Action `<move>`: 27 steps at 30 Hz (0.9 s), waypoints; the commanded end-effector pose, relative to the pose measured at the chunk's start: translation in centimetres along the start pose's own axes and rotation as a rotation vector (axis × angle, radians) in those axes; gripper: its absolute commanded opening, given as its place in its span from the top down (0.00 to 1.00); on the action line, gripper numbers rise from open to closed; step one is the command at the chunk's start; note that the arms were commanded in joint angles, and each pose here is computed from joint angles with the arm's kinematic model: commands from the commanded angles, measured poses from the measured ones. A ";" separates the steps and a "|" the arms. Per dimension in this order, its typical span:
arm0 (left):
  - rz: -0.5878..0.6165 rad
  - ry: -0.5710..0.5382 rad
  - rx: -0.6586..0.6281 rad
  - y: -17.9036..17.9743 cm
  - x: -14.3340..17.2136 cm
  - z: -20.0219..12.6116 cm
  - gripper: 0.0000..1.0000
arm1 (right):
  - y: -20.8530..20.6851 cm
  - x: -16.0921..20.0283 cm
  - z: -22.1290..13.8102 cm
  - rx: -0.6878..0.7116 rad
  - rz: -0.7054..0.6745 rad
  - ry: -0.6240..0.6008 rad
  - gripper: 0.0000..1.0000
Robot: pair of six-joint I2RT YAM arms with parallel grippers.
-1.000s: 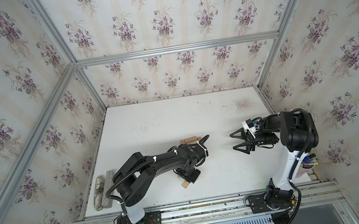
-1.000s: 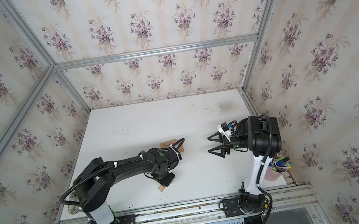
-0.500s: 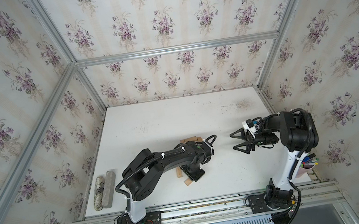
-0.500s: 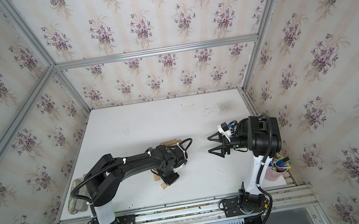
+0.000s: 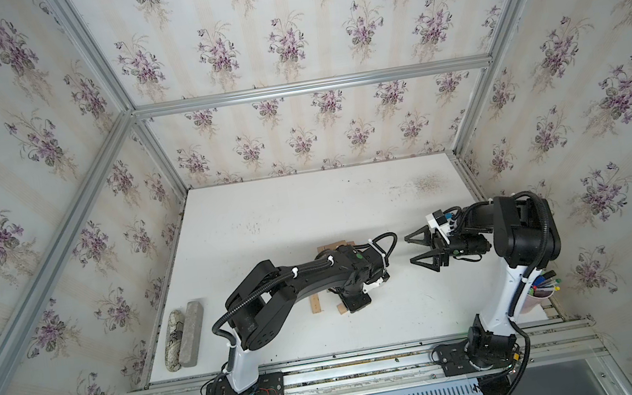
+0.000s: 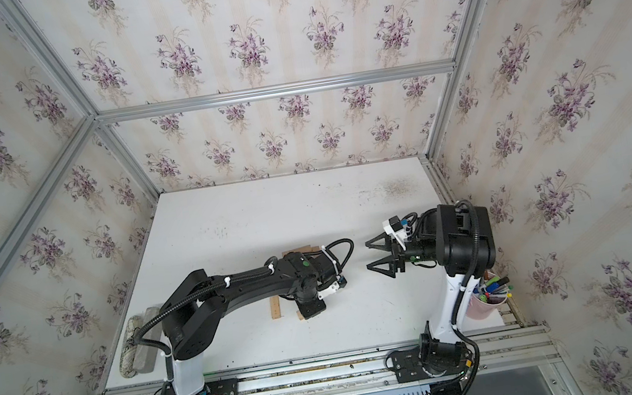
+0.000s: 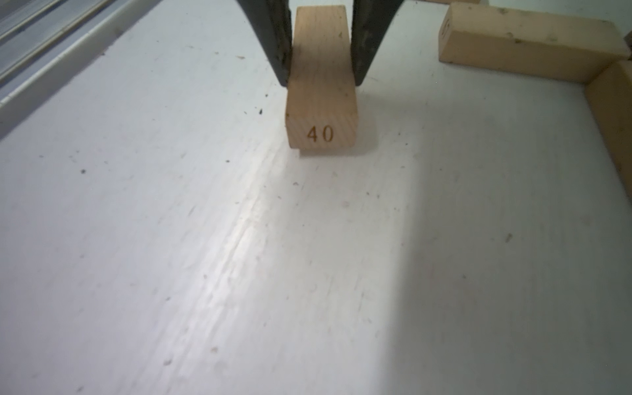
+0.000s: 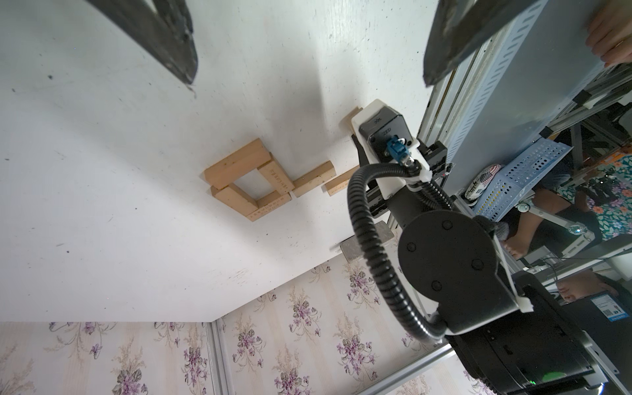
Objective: Assemble the number 8 with building blocks
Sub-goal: Assemble the building block at the center of the board.
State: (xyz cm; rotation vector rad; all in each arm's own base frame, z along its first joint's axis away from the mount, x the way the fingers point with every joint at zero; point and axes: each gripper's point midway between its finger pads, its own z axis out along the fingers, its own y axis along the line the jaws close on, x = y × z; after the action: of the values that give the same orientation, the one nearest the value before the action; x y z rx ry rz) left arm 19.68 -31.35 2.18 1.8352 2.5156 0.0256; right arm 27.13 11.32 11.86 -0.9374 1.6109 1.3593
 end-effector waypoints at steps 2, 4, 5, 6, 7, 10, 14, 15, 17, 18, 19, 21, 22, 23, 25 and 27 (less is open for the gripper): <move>0.128 0.026 -0.035 0.8 -0.3 0.6 0.99 | -0.1 -0.7 0.0 0.018 -0.378 -0.028 0.00; 0.161 0.033 -0.040 1.0 -0.6 1.1 0.99 | -0.1 -0.7 0.0 0.018 -0.379 -0.028 0.00; 0.176 0.034 -0.039 1.0 -0.8 1.2 0.99 | -0.1 -0.7 0.0 0.018 -0.377 -0.029 0.00; 0.185 0.032 -0.035 1.0 -1.1 1.4 0.99 | -0.1 -0.7 0.0 0.018 -0.379 -0.029 0.00; 0.195 0.030 -0.031 1.0 -1.4 1.5 0.99 | -0.1 -0.7 0.0 0.017 -0.377 -0.029 0.00; 0.220 0.036 -0.026 1.2 -1.7 2.0 0.99 | -0.1 -0.7 0.0 0.019 -0.378 -0.029 0.00; 0.232 0.023 -0.022 1.5 -2.2 2.0 0.99 | -0.1 -0.7 0.0 0.017 -0.377 -0.028 0.00; 0.233 0.021 -0.022 1.7 -2.4 2.0 0.99 | -0.1 -0.7 0.0 0.018 -0.376 -0.029 0.00; 0.237 0.013 -0.026 2.0 -2.8 1.8 0.99 | -0.1 -0.7 0.0 0.018 -0.377 -0.028 0.00; 0.239 0.008 -0.028 2.1 -3.0 1.8 0.99 | -0.1 -0.7 0.0 0.017 -0.378 -0.028 0.00; 0.240 0.007 -0.029 2.3 -3.1 1.8 0.98 | -0.1 -0.7 0.0 0.018 -0.378 -0.028 0.00; 0.241 -0.002 -0.032 2.6 -3.4 1.8 0.98 | -0.1 -0.7 0.0 0.018 -0.378 -0.029 0.00; 0.242 -0.008 -0.033 2.7 -3.6 1.7 0.98 | -0.1 -0.7 0.0 0.018 -0.377 -0.028 0.00; 0.243 -0.014 -0.031 2.8 -3.8 1.7 0.98 | -0.1 -0.7 0.0 0.017 -0.378 -0.028 0.00; 0.247 -0.021 -0.028 2.8 -4.0 1.8 0.97 | -0.1 -0.7 0.0 0.018 -0.378 -0.028 0.00; 0.249 -0.021 -0.029 3.0 -4.0 1.8 0.98 | -0.1 -0.7 0.0 0.018 -0.378 -0.029 0.00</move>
State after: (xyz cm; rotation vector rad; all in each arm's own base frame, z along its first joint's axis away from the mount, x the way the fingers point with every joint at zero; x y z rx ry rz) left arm 21.68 -32.09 1.63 2.1612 2.3486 0.0619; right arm 27.13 11.32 11.86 -0.9374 1.6109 1.3593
